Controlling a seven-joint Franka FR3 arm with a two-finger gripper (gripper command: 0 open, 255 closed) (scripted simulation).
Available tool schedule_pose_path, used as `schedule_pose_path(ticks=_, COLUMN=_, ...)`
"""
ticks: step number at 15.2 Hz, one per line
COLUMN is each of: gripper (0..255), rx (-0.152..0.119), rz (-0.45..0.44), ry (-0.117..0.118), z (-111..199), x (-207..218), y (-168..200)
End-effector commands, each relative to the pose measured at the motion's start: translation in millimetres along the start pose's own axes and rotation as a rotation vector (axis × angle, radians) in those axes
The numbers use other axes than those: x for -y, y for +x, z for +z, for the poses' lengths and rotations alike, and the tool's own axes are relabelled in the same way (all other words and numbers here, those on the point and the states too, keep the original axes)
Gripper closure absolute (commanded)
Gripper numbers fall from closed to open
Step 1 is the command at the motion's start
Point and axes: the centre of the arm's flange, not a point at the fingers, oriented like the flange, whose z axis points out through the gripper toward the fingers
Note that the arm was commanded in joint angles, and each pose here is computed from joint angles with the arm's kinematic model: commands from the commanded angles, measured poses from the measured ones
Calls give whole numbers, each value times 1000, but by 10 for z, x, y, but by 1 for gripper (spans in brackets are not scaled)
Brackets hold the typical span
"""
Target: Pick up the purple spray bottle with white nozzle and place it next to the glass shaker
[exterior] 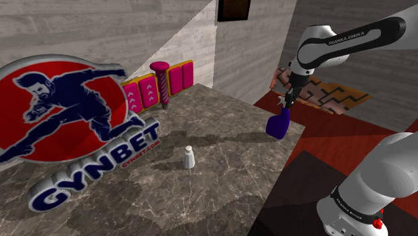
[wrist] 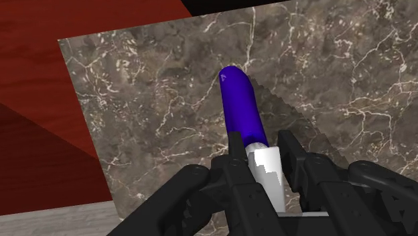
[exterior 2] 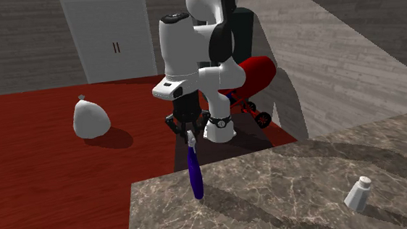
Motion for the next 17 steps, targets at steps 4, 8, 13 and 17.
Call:
schedule_pose_path(ticks=4, gripper=255, rx=0, rz=0, ry=0, z=-52, x=1, y=-1)
schedule_pose_path(ticks=8, gripper=255, rx=0, rz=0, ry=0, z=-263, x=6, y=-6)
schedule_pose_path(ticks=13, gripper=255, rx=0, rz=0, ry=0, z=-526, x=12, y=-12)
schedule_pose_path(ticks=17, gripper=255, rx=0, rz=0, ry=0, z=-738, x=17, y=-16)
